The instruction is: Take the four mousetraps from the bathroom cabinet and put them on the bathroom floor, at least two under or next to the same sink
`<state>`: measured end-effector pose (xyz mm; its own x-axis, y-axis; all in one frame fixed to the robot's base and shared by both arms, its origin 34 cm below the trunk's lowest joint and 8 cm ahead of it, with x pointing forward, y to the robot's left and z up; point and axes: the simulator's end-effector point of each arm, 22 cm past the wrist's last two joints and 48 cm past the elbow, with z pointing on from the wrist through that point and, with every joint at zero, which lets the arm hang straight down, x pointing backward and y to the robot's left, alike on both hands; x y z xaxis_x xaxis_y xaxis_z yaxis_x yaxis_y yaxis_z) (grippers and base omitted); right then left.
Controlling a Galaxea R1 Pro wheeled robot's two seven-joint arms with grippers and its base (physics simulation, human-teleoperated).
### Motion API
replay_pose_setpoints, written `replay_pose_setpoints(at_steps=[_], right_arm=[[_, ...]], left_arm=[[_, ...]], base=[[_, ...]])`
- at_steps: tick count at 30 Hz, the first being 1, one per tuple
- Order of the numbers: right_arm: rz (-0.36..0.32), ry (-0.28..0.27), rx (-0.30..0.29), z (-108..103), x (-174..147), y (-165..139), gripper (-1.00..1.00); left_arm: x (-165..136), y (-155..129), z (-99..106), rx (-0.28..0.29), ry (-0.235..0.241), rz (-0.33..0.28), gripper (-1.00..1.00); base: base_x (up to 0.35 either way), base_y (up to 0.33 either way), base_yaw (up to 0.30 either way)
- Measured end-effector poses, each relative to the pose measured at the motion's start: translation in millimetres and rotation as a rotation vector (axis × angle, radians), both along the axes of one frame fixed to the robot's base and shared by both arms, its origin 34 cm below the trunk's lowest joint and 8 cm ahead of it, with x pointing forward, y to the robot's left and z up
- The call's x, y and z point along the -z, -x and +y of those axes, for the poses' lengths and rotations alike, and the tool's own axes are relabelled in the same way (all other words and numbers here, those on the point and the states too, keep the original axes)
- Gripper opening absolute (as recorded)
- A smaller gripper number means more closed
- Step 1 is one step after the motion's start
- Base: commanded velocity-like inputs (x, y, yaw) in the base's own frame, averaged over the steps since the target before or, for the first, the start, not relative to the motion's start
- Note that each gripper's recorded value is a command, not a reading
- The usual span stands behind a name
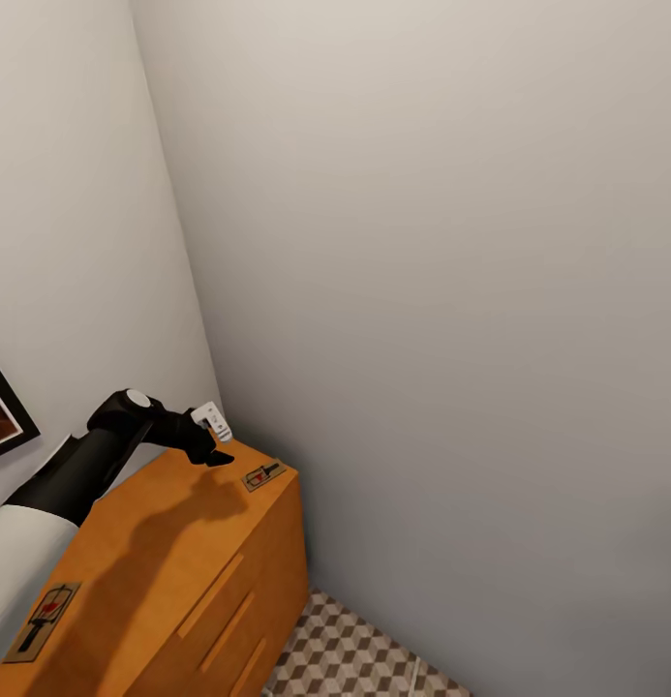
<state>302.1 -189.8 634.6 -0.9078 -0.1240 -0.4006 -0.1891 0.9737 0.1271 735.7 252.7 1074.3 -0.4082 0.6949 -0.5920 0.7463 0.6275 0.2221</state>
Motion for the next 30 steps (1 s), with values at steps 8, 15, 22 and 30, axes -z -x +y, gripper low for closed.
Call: replay_pose_setpoints(at_steps=[8, 15, 22, 30], right_arm=[[0.009, 0.000, 0.000, 0.0, 1.7, 3.2, 1.00], [0.017, 0.000, 0.000, 0.0, 3.2, 6.2, 1.00], [0.025, 0.000, 0.000, 0.0, 4.7, 9.2, 1.00], [0.034, 0.000, 0.000, 0.0, 6.3, 12.6, 1.00]], left_arm=[[-1.5, 1.0, -6.2, 0.021, 0.007, -0.001, 1.00], [2.1, 3.5, -10.2, 0.038, 0.015, 0.014, 1.00], [6.5, 3.2, -10.8, 0.040, 0.016, 0.022, 1.00], [12.1, 2.6, -10.9, 0.040, 0.016, 0.031, 1.00]], base=[[0.000, 0.000, 0.000], [0.000, 0.000, 0.000], [0.000, 0.000, 0.000], [0.000, 0.000, 0.000]])
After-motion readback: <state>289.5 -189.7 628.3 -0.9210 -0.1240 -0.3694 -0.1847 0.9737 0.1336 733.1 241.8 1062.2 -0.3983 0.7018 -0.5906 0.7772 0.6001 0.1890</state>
